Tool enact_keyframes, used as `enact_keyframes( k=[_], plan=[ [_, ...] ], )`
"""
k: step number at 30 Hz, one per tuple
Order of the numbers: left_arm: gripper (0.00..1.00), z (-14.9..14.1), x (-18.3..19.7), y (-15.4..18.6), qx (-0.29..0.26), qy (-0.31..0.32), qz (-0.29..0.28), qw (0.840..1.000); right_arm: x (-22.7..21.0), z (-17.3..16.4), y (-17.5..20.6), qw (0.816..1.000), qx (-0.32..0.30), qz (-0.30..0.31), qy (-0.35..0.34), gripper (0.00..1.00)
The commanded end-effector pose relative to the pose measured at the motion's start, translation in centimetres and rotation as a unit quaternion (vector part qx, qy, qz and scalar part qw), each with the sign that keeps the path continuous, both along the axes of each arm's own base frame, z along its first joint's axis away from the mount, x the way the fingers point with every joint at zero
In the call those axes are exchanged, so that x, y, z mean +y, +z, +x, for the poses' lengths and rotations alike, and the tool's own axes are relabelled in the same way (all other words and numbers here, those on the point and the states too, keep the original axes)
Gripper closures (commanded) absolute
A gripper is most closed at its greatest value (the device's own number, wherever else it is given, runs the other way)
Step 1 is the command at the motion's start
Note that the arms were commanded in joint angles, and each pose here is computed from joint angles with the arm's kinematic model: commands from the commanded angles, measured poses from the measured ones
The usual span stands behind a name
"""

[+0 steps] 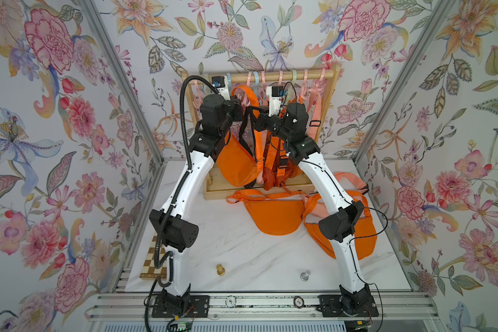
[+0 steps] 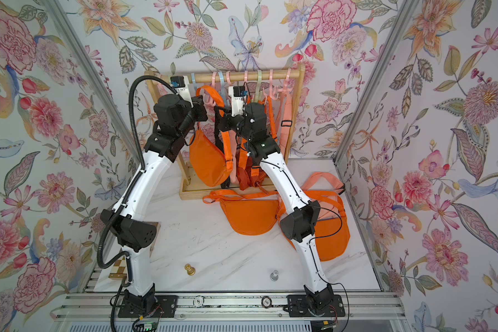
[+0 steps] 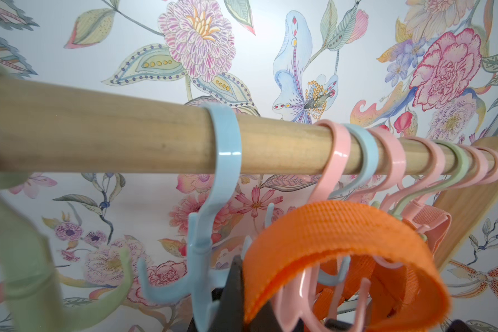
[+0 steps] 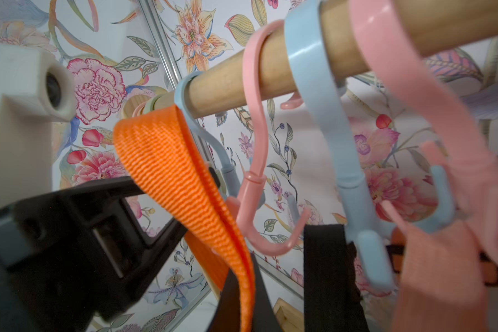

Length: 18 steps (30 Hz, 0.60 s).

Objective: Take the bag off the hook
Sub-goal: Pick up the bag from the hook, then place the bag inside the bag.

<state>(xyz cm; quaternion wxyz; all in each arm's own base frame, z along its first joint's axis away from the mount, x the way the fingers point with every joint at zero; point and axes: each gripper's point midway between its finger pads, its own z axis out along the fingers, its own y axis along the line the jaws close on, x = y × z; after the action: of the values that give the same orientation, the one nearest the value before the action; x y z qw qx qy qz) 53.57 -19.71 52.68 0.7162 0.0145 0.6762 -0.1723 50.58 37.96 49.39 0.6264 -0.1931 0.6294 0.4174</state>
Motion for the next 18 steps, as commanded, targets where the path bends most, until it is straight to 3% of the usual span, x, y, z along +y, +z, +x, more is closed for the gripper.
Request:
enact_keyframes(
  k=[1,9,13,18],
  plan=[
    [1.0,-6.6,3.2,7.2,-0.07,0.023,-0.013,0.997,-1.4,-5.6,5.0,0.999,-0.04,-0.018,0.02,1.0],
    [1.0,-15.4,5.9,7.3,-0.068,0.031,-0.029,0.997,-4.1,-11.9,5.4,0.999,-0.013,-0.043,0.027,1.0],
    [1.0,-18.1,5.2,4.7,-0.052,0.007,-0.045,0.998,-5.7,-14.8,4.3,0.998,0.0,-0.065,0.017,1.0],
    [1.0,-19.9,1.4,-0.6,-0.005,-0.047,-0.053,0.997,-10.0,-17.3,1.7,0.994,0.036,-0.092,-0.039,1.0]
  ],
)
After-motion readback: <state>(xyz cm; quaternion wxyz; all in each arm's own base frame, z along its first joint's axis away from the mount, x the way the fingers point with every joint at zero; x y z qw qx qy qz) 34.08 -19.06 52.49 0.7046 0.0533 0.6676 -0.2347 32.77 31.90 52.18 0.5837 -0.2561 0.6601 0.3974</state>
